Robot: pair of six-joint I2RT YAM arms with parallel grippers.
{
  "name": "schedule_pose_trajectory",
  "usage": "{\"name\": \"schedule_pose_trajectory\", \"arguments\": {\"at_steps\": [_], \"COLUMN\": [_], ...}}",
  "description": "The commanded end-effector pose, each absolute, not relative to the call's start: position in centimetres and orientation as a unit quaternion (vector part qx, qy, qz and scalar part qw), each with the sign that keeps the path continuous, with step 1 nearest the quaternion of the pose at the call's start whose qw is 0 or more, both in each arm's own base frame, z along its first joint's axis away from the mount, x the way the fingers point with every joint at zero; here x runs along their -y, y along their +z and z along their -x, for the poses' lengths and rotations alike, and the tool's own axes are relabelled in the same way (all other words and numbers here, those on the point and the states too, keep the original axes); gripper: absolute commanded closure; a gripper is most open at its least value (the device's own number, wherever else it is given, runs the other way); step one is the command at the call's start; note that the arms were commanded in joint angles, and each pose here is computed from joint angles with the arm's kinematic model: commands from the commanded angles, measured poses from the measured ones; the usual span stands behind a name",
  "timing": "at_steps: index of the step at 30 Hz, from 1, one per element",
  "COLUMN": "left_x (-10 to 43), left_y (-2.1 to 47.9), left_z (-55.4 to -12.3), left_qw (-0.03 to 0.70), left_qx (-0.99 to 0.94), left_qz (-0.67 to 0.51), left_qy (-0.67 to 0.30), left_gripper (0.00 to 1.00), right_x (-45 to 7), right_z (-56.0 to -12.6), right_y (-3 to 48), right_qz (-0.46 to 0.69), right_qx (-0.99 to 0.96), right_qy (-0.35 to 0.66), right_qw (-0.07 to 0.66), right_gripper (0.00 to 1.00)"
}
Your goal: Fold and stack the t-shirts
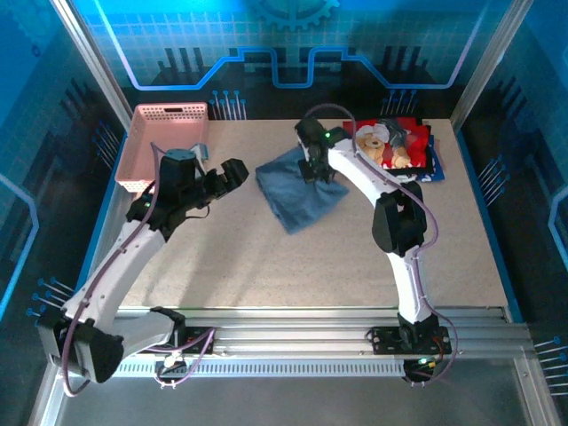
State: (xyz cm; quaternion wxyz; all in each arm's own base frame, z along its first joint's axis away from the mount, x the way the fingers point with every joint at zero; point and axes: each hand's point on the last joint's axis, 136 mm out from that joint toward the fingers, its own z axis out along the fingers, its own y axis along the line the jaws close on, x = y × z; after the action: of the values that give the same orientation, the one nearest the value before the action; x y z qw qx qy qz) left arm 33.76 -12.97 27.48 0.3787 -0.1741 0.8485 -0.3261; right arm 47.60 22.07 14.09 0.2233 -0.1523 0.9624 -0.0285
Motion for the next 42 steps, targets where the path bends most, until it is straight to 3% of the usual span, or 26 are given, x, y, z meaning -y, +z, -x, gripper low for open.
{"name": "schedule_pose_trajectory", "arguments": {"at_steps": [1, 12, 23, 38, 42], "left_x": [13.1, 12.7, 11.6, 9.0, 8.2], "left_y": [28.0, 28.8, 28.6, 29.0, 28.7], "left_z": [-33.0, -32.4, -32.0, -30.4, -29.5], "left_qw": [0.402, 0.419, 0.427, 0.432, 0.423], "left_qx": [-0.842, -0.844, -0.854, -0.864, -0.874], "left_qz": [0.140, 0.112, 0.104, 0.108, 0.107], "left_qy": [-0.333, -0.316, -0.279, -0.234, -0.216], "left_gripper": [0.01, 0.01, 0.01, 0.01, 0.01], "right_x": [-19.2, -14.7, -8.5, 0.8, 3.7], "right_z": [-49.7, -56.0, -55.9, -57.3, -59.1], "right_y": [19.1, 23.7, 25.4, 22.2, 17.8], "right_qz": [0.183, 0.156, 0.093, -0.031, -0.066], "right_qx": [-0.934, -0.908, -0.926, -0.947, -0.952], "right_qy": [-0.136, -0.177, -0.127, -0.041, -0.038], "right_qw": [0.275, 0.345, 0.343, 0.317, 0.297], "right_gripper": [1.00, 1.00, 1.00, 1.00, 0.90]}}
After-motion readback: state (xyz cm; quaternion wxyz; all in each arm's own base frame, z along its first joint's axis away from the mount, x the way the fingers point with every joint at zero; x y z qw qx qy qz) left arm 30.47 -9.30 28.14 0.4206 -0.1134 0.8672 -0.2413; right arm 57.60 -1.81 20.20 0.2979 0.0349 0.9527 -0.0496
